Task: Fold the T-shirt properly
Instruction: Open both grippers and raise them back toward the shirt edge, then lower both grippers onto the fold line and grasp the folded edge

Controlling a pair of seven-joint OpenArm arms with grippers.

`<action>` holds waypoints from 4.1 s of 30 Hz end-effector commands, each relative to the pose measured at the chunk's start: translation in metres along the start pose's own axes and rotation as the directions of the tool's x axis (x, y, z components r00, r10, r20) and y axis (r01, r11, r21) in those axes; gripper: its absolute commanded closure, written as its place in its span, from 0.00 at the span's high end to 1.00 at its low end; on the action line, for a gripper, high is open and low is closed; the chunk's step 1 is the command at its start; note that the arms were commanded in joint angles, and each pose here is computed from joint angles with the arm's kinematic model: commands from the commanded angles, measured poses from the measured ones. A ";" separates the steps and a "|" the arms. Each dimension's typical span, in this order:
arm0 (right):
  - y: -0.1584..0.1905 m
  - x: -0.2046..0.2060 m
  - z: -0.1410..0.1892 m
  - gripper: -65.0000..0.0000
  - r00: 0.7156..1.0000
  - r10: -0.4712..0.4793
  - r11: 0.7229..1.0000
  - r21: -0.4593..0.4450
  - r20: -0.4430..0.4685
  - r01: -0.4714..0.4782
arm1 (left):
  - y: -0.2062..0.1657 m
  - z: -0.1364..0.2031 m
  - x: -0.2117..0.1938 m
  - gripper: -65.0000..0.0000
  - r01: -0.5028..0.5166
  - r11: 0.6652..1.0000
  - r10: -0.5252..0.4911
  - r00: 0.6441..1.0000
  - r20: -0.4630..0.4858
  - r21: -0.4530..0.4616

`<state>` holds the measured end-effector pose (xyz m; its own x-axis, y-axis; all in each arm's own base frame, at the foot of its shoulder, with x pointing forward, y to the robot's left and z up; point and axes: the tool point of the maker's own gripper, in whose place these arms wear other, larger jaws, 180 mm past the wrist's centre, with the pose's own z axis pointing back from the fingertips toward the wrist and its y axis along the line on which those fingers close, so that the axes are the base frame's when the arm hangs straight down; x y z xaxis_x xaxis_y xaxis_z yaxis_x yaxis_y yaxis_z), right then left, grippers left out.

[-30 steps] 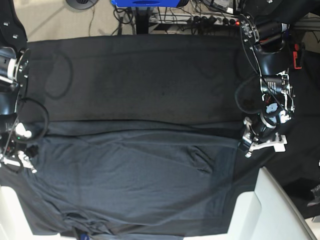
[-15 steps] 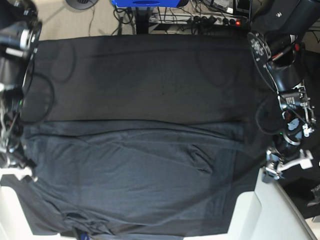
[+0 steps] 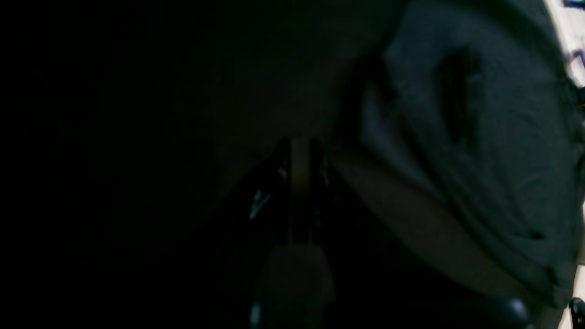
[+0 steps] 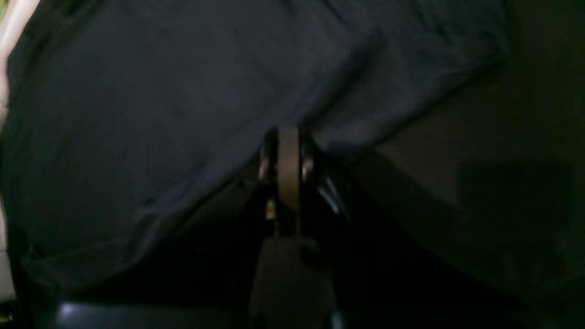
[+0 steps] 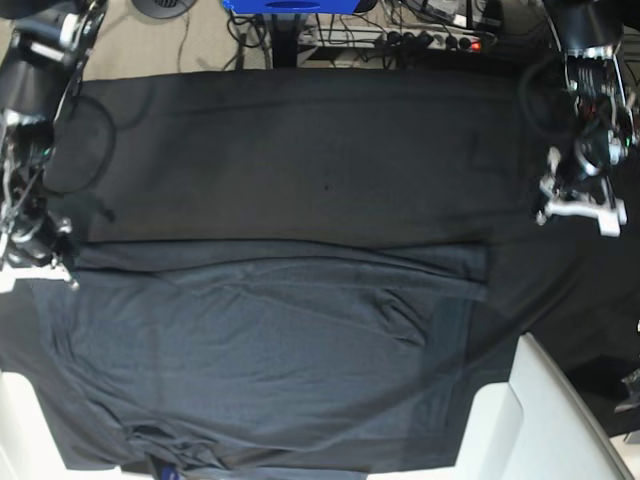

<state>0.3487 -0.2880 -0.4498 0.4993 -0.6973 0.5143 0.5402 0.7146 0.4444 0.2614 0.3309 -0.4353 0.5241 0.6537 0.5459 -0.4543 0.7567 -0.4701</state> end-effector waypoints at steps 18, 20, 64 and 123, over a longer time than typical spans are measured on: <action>0.008 0.019 -0.025 0.00 0.997 -0.069 0.998 0.005 -0.033 0.069 | 0.016 0.022 0.012 0.00 0.154 0.985 -0.159 0.985 0.072 0.072; 0.009 0.022 -0.027 0.00 0.997 -0.074 0.997 0.000 -0.019 0.074 | 0.015 0.023 0.013 0.00 0.155 0.986 -0.160 0.984 0.074 0.069; -0.016 0.045 0.031 0.65 0.882 -0.406 0.910 0.191 0.239 0.367 | 0.013 0.023 0.018 0.00 0.161 0.984 -0.167 0.982 0.084 0.069; -0.072 -0.004 -0.041 0.30 0.779 -0.613 0.781 -0.051 0.131 0.623 | 0.038 0.039 0.032 0.80 0.020 0.994 -0.040 0.983 0.182 0.112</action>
<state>0.3507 -0.3299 -0.5042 -0.0329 -0.9782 0.2049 0.7136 0.1205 0.6901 0.2233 0.3729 -0.4239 0.4261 0.6346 0.6447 -0.5443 0.7491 -0.3776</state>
